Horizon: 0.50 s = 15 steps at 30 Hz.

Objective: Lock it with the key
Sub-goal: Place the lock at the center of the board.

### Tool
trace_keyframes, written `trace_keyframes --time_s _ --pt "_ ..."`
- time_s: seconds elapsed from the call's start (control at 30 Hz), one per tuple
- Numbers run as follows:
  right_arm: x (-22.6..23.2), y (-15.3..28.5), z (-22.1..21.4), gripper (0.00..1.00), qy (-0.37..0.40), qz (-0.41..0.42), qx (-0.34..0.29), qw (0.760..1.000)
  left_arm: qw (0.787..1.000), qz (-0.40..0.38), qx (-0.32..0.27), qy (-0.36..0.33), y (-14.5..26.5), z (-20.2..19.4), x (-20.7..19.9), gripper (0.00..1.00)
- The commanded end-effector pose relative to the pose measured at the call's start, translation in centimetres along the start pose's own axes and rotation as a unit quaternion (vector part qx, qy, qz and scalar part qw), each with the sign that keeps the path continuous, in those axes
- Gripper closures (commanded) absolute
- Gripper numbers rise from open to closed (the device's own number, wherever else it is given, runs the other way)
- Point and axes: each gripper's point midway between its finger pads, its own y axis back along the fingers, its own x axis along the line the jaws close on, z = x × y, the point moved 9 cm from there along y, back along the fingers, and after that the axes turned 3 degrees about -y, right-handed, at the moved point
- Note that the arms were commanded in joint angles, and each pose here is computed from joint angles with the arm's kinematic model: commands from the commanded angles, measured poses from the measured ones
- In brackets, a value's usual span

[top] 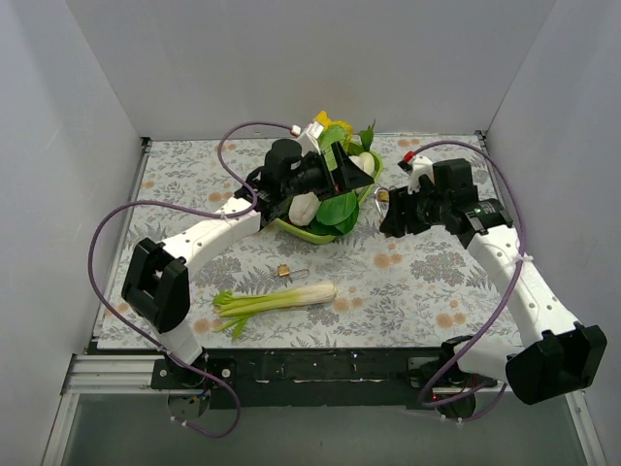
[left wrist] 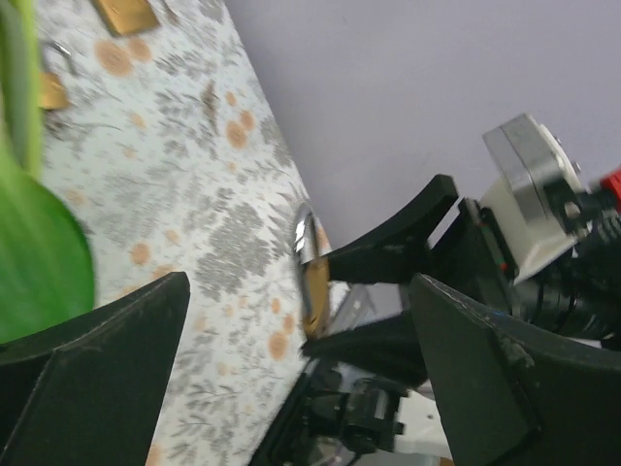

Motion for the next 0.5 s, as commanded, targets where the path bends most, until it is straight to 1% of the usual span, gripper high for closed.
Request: trace_keyframes --time_s 0.0,0.03,0.07,0.13,0.17,0.2,0.23,0.27,0.3,0.33,0.37,0.43,0.47 --pt "-4.7 1.4 0.9 0.99 -0.022 -0.062 -0.022 0.998 0.993 0.005 -0.05 -0.109 4.7 4.4 -1.8 0.02" --pt "-5.7 1.4 0.8 0.99 -0.026 -0.077 -0.015 0.997 0.989 0.01 -0.062 -0.135 6.0 5.5 -1.7 0.02" --pt "-7.7 1.0 0.7 0.99 -0.029 -0.097 -0.002 0.995 0.982 0.024 -0.057 -0.177 6.8 5.6 -1.1 0.02" --pt "-9.6 0.6 0.7 0.99 -0.024 -0.13 0.012 0.991 0.972 0.032 -0.048 -0.226 8.7 6.3 -0.9 0.02" --pt "-10.9 0.0 0.5 0.99 -0.026 -0.143 0.022 0.989 0.959 0.037 -0.049 -0.278 9.3 7.1 -1.2 0.02" --pt "-11.8 -0.3 0.4 0.99 -0.015 -0.164 0.03 0.986 0.954 0.049 -0.042 -0.292 9.7 7.3 -1.1 0.02" --pt "-12.6 -0.7 0.5 0.99 -0.01 -0.175 0.029 0.984 0.95 0.073 -0.045 -0.3 10.2 7.9 -0.9 0.02" --pt "-13.6 -1.5 0.2 0.99 -0.012 -0.183 0.041 0.982 0.95 0.105 -0.019 -0.294 10.4 7.5 0.1 0.02" --pt "-14.3 -2.0 0.0 0.99 -0.012 -0.198 0.049 0.979 0.944 0.117 -0.019 -0.307 10.9 8.2 -0.2 0.02" --pt "-14.9 -2.4 0.0 0.99 -0.012 -0.205 0.05 0.977 0.945 0.141 0.014 -0.296 11.4 7.7 0.7 0.02" --pt "-15.8 -3.3 -0.4 0.99 -0.019 -0.207 0.065 0.976 0.944 0.154 0.029 -0.292 11.3 7.7 1.4 0.02" --pt "-16.8 -4.2 -0.2 0.99 -0.02 -0.216 0.071 0.974 0.945 0.169 0.047 -0.276 12.1 7.6 1.9 0.02" --pt "-17.6 -5.4 -0.5 0.99 -0.023 -0.218 0.084 0.972 0.947 0.164 0.056 -0.27 12.3 7.3 2.1 0.02"
